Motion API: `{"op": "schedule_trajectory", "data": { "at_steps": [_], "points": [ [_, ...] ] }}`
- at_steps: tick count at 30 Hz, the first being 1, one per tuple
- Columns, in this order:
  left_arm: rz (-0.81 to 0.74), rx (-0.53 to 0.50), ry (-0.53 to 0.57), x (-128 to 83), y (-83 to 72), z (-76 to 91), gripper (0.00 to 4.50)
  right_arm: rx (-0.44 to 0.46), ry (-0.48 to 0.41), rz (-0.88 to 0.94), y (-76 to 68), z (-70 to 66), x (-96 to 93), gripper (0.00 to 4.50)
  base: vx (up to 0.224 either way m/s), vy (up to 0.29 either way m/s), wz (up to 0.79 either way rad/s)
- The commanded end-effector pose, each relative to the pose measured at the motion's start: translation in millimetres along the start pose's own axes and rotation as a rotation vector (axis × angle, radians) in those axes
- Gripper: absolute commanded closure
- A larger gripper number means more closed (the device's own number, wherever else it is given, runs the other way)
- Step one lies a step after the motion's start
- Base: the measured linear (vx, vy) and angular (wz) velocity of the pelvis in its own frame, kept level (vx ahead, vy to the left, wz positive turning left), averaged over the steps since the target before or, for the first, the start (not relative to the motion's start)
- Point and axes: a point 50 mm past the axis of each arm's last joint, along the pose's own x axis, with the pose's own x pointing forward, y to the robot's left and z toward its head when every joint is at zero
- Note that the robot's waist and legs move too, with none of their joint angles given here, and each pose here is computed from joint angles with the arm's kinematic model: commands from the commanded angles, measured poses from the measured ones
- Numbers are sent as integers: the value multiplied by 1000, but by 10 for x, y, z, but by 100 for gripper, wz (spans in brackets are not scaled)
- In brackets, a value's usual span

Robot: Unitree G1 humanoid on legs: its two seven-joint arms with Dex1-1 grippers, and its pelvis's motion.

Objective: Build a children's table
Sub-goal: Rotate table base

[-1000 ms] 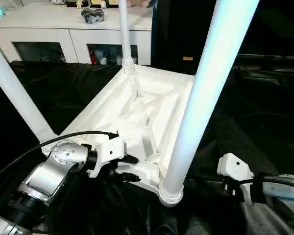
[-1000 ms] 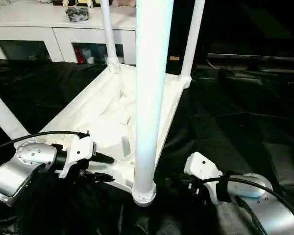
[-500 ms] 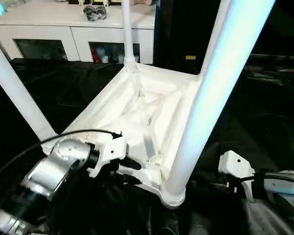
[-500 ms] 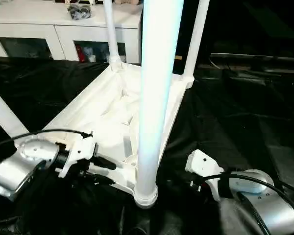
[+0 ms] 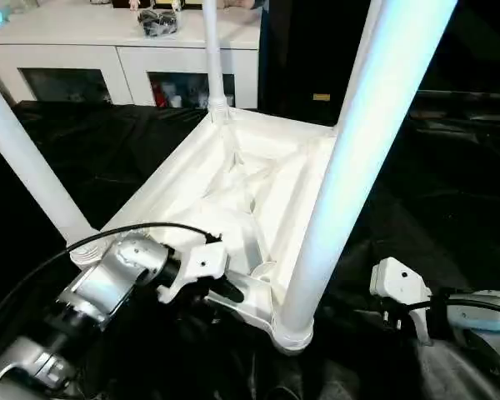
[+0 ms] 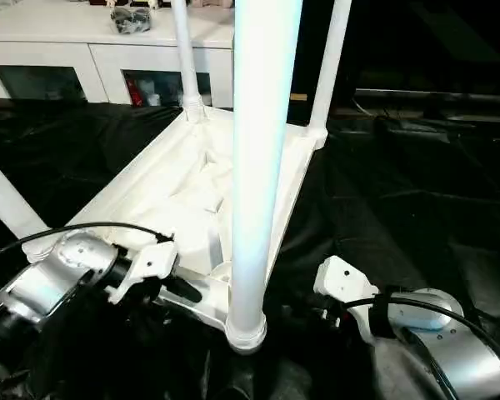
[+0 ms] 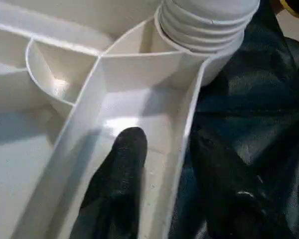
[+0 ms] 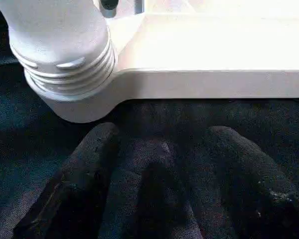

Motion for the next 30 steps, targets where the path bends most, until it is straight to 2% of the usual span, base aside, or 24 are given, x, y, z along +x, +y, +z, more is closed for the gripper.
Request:
{"op": "schedule_trajectory", "data": {
  "at_steps": [1, 4, 5, 8, 9, 11, 17, 20, 24, 25, 30],
  "points": [
    [9, 1, 5, -52, 28, 19, 312, -17, 17, -9, -26, -9, -9, 138, 0, 0, 0],
    [20, -15, 12, -67, 25, 1, 317, -17, 18, -9, -24, -14, 3, 138, 0, 0, 0],
    [26, -21, 20, -77, 1, -23, 345, -19, 17, -7, -26, -14, 19, 138, 0, 0, 0],
    [50, -40, 15, -84, -19, -30, 354, -21, 15, -7, -31, -11, 29, 138, 0, 0, 0],
    [55, -46, 13, -86, -31, -27, 376, -22, 14, -8, -33, -10, 31, 138, 0, 0, 0],
    [77, -63, 14, -91, -46, -33, 389, -23, 14, -8, -34, -9, 33, 138, 0, 0, 0],
    [200, -162, -33, -83, -140, -61, 418, -25, 12, -8, -30, -18, 46, 138, 0, 0, 0],
    [366, -286, -78, -69, -177, -89, 428, -30, 10, 0, -24, -19, 74, 138, 0, 0, 0],
    [453, -353, -69, -77, -165, -117, 436, -33, 9, 3, -31, -12, 89, 138, 0, 0, 0],
    [546, -398, -62, -87, -138, -127, 438, -38, 7, 5, -39, -4, 106, 138, 0, 0, 0],
    [617, -384, -101, -66, -93, -73, 448, -44, 5, 5, -48, 2, 127, 138, 0, 0, 0]
  ]
}}
